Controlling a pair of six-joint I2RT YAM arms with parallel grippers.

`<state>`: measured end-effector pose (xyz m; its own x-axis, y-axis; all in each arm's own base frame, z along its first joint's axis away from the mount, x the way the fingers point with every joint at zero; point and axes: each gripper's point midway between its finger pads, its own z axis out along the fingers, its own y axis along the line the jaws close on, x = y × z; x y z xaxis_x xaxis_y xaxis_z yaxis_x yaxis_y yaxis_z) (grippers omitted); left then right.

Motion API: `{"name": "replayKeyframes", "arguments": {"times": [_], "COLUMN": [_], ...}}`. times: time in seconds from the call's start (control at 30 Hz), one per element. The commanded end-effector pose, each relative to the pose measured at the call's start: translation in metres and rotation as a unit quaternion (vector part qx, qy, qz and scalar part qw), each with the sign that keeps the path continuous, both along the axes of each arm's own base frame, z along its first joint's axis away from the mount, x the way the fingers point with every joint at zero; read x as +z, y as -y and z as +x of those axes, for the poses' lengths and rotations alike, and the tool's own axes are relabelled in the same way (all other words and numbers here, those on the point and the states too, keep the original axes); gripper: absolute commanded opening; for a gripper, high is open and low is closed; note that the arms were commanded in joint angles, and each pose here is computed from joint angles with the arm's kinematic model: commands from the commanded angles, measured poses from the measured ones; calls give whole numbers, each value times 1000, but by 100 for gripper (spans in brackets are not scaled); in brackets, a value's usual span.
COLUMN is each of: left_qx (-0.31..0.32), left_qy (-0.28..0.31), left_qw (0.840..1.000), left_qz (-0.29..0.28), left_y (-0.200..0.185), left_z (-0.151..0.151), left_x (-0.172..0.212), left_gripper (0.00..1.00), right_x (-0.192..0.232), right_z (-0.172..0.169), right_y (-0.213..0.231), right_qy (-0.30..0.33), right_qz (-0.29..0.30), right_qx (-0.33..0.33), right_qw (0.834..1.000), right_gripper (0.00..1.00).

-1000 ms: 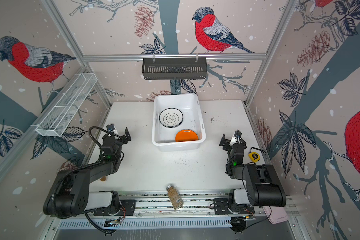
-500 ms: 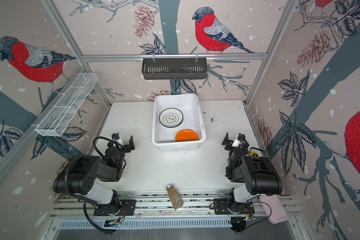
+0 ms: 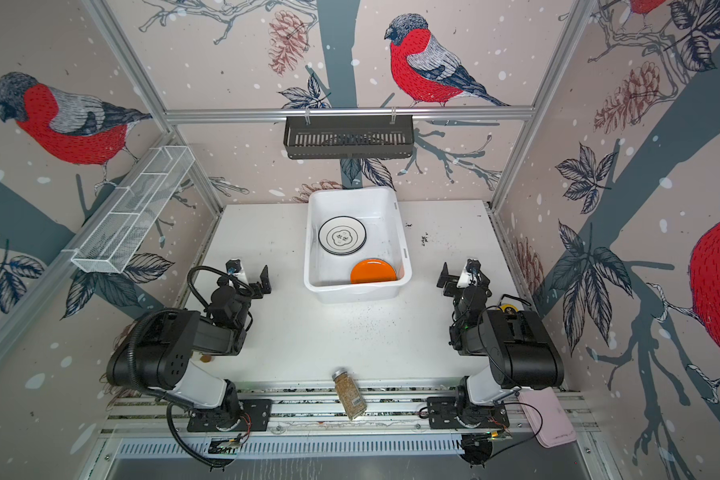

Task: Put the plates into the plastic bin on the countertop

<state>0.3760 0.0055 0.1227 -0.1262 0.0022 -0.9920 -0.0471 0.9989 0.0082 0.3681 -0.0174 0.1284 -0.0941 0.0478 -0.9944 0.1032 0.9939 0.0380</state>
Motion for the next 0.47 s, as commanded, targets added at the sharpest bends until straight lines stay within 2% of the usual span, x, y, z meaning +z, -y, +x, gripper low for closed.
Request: {"name": "replayKeyframes", "arguments": {"times": [0.0,0.43], "left_qx": [0,3], "left_qy": [13,12], "left_qw": [1000,1000], "left_qz": [1,2], "left_y": [0,-1], "left_z": [2,2], "left_x": [7,6], "left_gripper": [98,98], "right_x": [3,2], "right_z": [2,1], "right_y": [-1,-1], "right_qy": [4,3], "right_qz": [-9,-9], "right_qx": [2,2], "right_qw": [1000,1000], "right_gripper": [100,99]}}
